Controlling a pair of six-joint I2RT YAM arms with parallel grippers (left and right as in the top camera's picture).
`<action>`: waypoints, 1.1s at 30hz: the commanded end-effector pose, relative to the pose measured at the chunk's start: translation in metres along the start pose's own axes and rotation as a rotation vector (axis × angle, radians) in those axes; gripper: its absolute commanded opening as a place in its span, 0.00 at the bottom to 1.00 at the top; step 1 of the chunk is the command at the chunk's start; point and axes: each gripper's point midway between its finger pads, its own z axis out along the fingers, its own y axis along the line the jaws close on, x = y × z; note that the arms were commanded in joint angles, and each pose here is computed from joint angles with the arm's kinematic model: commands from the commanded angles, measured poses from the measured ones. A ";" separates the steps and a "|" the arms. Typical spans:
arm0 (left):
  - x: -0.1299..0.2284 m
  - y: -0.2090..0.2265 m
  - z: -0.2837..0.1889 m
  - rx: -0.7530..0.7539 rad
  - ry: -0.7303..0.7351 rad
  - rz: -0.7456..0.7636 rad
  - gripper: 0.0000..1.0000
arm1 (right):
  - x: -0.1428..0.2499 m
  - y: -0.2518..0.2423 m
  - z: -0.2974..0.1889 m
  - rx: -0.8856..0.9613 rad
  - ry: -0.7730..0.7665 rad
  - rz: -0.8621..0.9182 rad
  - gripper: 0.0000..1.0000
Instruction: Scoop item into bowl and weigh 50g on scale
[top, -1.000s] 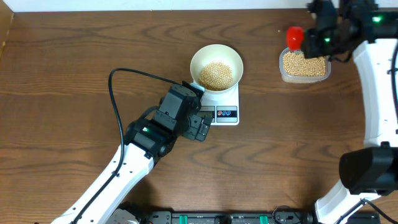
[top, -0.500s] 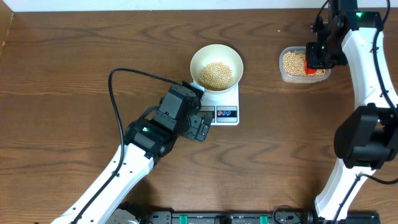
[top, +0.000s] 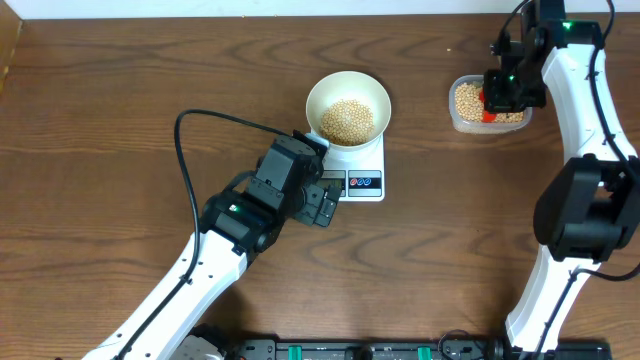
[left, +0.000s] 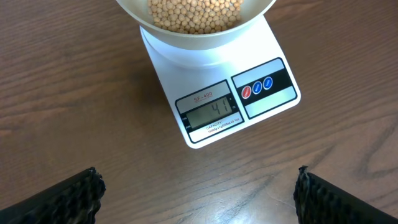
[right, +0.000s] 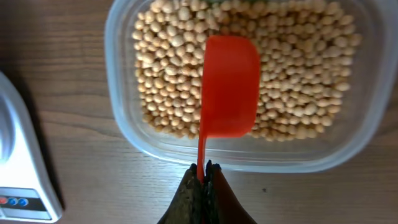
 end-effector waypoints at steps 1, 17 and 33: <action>0.003 0.004 0.001 -0.017 0.006 -0.006 1.00 | -0.002 0.006 -0.001 -0.099 -0.005 0.003 0.01; 0.003 0.004 0.001 -0.017 0.006 -0.006 1.00 | -0.004 -0.025 -0.033 -0.459 -0.107 0.080 0.01; 0.003 0.004 0.001 -0.017 0.006 -0.006 1.00 | -0.004 0.011 -0.097 -0.937 -0.289 -0.021 0.01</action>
